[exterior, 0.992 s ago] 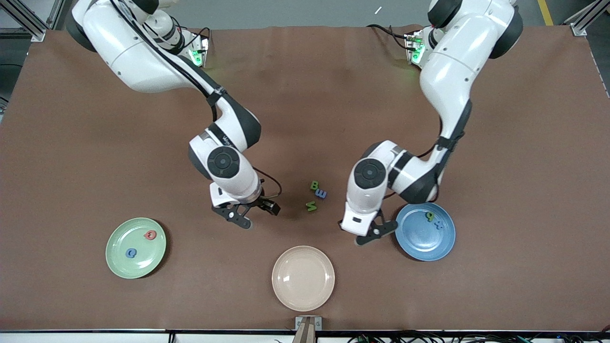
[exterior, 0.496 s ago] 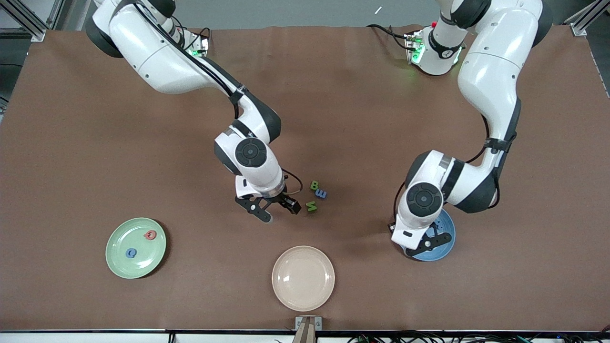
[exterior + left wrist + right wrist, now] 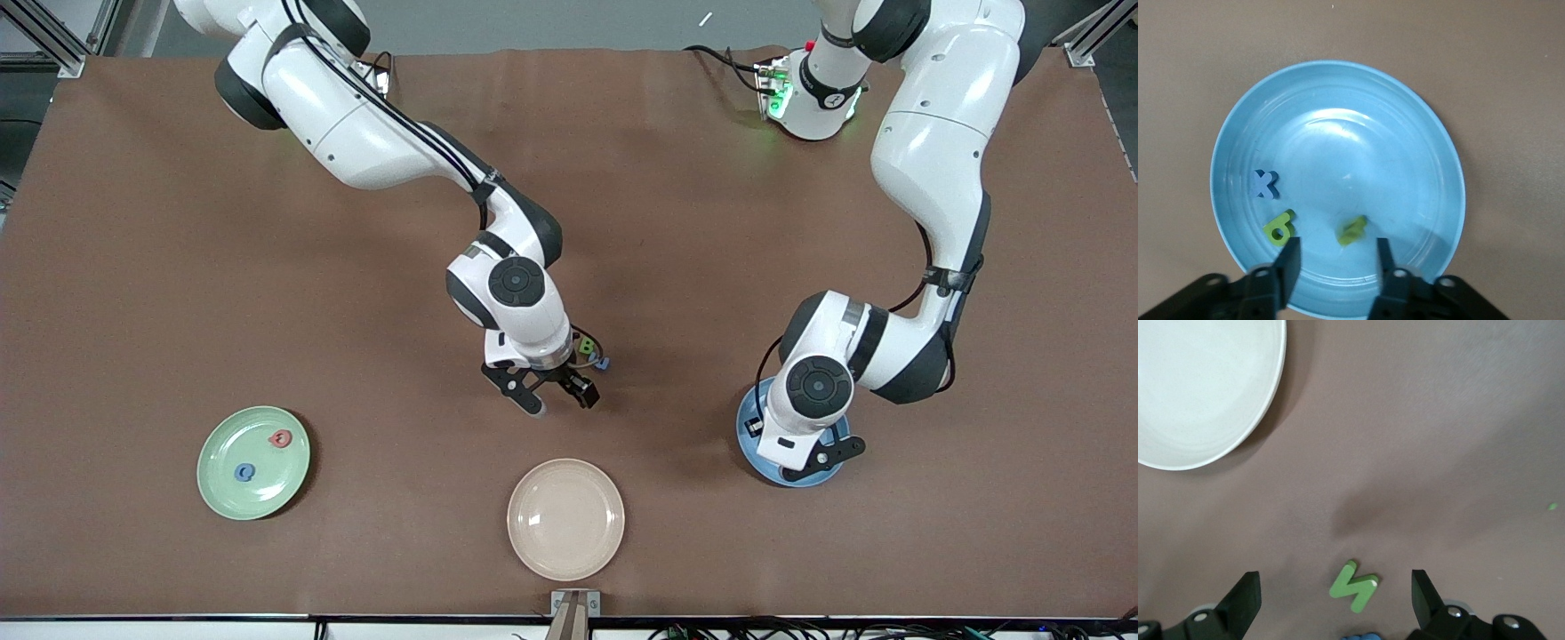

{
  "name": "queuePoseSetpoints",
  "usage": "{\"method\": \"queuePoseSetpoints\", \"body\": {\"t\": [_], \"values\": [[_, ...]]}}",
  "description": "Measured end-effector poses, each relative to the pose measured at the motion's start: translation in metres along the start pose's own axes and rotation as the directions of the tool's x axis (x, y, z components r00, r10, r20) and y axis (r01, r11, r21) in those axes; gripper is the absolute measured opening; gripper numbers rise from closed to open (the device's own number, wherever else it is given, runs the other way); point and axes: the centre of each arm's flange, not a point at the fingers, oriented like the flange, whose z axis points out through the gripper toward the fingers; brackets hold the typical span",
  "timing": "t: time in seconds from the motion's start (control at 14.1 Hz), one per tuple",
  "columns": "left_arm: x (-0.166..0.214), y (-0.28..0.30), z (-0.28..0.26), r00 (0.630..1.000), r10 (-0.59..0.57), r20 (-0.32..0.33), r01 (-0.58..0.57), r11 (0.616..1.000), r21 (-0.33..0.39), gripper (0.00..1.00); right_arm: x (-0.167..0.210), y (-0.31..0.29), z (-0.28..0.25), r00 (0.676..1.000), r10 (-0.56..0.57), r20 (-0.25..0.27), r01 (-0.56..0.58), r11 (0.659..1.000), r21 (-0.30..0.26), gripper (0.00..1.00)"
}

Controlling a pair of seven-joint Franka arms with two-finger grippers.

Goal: Sort upper and lower case letters into plates

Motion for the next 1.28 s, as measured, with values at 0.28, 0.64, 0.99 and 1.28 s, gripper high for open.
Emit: {"method": "queuePoseSetpoints", "body": {"t": [0.28,0.64,0.99,1.28], "values": [[-0.018,0.022,-0.013,0.999,-0.015,0.028,0.016,0.999,-0.051,0.98,-0.014,0.008,0.032,1.000,0.020,0.022,-0.020,1.000,0.002,1.00],[-0.069,0.079,-0.046,0.988,-0.129,0.081,0.141,0.977,-0.158,0.99,-0.025,0.008,0.039,0.999,0.033,0.028,-0.033,0.999,0.000,0.96],[-0.116,0.126,-0.053,0.956,-0.266,0.121,0.287,0.935,-0.210,0.93,-0.031,0.009,0.044,0.999,0.032,0.032,-0.032,0.999,0.003,0.88],[-0.112,0.124,-0.052,0.945,-0.300,0.133,0.322,0.924,-0.207,0.93,-0.031,0.009,0.045,0.999,0.028,0.025,-0.028,1.000,0.001,0.78]]}}
